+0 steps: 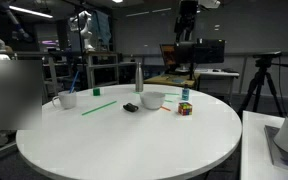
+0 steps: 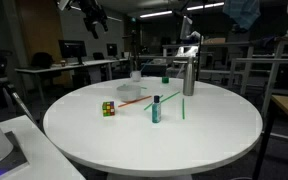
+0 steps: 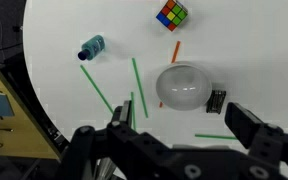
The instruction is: Place the bottle inside the white bowl
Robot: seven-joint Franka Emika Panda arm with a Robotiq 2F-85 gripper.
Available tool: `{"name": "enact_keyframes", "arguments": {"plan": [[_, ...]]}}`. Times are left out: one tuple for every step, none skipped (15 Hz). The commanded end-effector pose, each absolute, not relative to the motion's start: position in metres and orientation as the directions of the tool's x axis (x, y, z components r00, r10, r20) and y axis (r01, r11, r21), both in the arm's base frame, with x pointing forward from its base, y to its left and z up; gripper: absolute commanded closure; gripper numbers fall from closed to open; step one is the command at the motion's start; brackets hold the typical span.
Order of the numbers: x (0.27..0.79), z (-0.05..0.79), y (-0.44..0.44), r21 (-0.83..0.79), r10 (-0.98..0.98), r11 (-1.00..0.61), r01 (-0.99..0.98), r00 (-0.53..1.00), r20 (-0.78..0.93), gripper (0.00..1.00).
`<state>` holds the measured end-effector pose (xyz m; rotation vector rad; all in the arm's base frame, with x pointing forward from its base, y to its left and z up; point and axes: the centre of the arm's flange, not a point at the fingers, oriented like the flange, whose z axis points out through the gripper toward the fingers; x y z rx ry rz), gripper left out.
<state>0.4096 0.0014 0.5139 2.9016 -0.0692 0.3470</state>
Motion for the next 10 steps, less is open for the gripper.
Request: {"name": "enact_keyframes", "arguments": {"plan": [[0.410, 0.514, 0.001, 0.210, -0.021, -0.975, -0.072, 0.971, 0.238, 0.00], [0.414, 0.510, -0.003, 0.216, -0.028, -0.973, -0.082, 0.969, 0.244, 0.00], [0.416, 0.506, -0.008, 0.221, -0.032, -0.971, -0.087, 0.970, 0.242, 0.00], [0.419, 0.501, -0.016, 0.228, -0.040, -0.969, -0.096, 0.971, 0.237, 0.00], [0.421, 0.496, -0.023, 0.230, -0.046, -0.968, -0.101, 0.971, 0.235, 0.00], [0.425, 0.490, -0.029, 0.226, -0.056, -0.968, -0.110, 0.971, 0.233, 0.00], [0.429, 0.484, -0.036, 0.230, -0.067, -0.966, -0.120, 0.971, 0.227, 0.00], [0.434, 0.476, -0.042, 0.226, -0.082, -0.965, -0.132, 0.973, 0.218, 0.00], [0.439, 0.468, -0.049, 0.232, -0.097, -0.962, -0.145, 0.974, 0.207, 0.00], [0.444, 0.459, -0.055, 0.233, -0.113, -0.960, -0.158, 0.974, 0.194, 0.00]]}}
